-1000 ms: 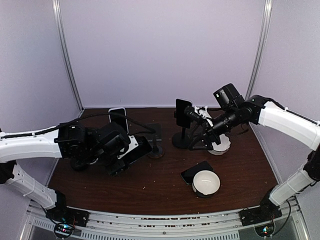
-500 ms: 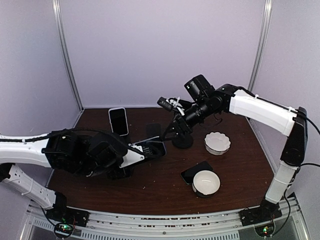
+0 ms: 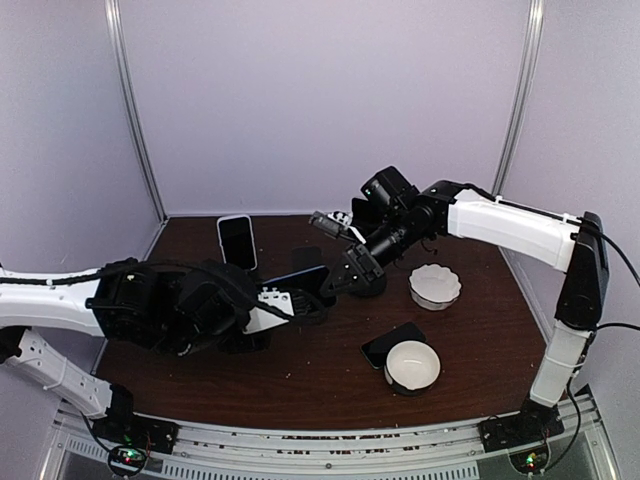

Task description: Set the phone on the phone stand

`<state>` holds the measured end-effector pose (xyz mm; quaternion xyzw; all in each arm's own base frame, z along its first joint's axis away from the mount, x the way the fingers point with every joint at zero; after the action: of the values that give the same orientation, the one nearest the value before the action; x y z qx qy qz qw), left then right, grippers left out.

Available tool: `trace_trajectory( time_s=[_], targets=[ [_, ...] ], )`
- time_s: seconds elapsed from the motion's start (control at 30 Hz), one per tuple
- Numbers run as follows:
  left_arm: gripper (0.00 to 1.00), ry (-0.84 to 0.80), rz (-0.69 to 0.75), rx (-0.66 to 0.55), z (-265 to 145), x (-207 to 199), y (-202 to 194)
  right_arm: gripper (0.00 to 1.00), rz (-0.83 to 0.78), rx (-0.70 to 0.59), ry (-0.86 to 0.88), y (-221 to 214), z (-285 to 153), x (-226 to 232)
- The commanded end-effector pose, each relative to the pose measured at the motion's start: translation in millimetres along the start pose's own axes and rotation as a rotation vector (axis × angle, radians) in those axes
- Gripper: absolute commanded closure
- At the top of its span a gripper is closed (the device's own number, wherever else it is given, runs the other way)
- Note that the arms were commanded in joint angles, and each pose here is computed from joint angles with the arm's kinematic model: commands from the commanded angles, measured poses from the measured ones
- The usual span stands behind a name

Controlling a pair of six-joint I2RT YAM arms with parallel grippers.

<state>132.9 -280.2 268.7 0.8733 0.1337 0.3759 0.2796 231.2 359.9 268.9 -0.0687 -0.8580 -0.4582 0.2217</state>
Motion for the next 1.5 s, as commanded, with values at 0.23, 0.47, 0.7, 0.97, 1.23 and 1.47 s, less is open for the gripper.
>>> trace_trajectory(
  time_s=[0.23, 0.47, 0.7, 0.97, 1.23, 1.47],
  targets=[
    [0.86, 0.077, -0.033, -0.046, 4.9, 4.3, 17.9, 0.98, -0.025, -0.035, 0.147, -2.3, 9.3, 16.8],
    [0.02, -0.035, -0.11, -0.078, -1.4, -2.7, 29.8, 1.0, -0.047, -0.021, 0.105, -3.2, 7.6, 14.8],
    [0.02, -0.27, -0.303, -0.262, -44.7, 15.9, 53.0, 1.0, -0.226, 0.043, 0.077, -16.9, -5.9, 30.6],
    [0.2, -0.744, -0.458, -0.246, -47.2, 11.7, 48.3, 1.0, -0.436, 0.046, 0.053, -19.6, -27.5, 59.2],
    [0.48, -0.922, -0.52, -0.159, -26.4, -10.5, 57.2, 1.0, -0.472, 0.054, 0.036, -22.4, -34.4, 70.2],
    [0.68, -0.951, -0.544, -0.155, -20.4, -9.8, 62.6, 1.0, -0.496, 0.059, 0.008, -25.0, -35.9, 73.2]
  ],
)
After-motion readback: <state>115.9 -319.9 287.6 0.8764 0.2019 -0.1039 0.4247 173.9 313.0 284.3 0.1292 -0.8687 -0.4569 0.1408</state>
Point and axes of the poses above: each gripper's point midway between its finger pads, its own z axis out along the fingers, its own x axis along the line the jaws close on, y = z × x, the point moved 5 cm from there along -z, back along the fingers, and after that the axes turned 13 degrees about -z, right-handed, at the moved point
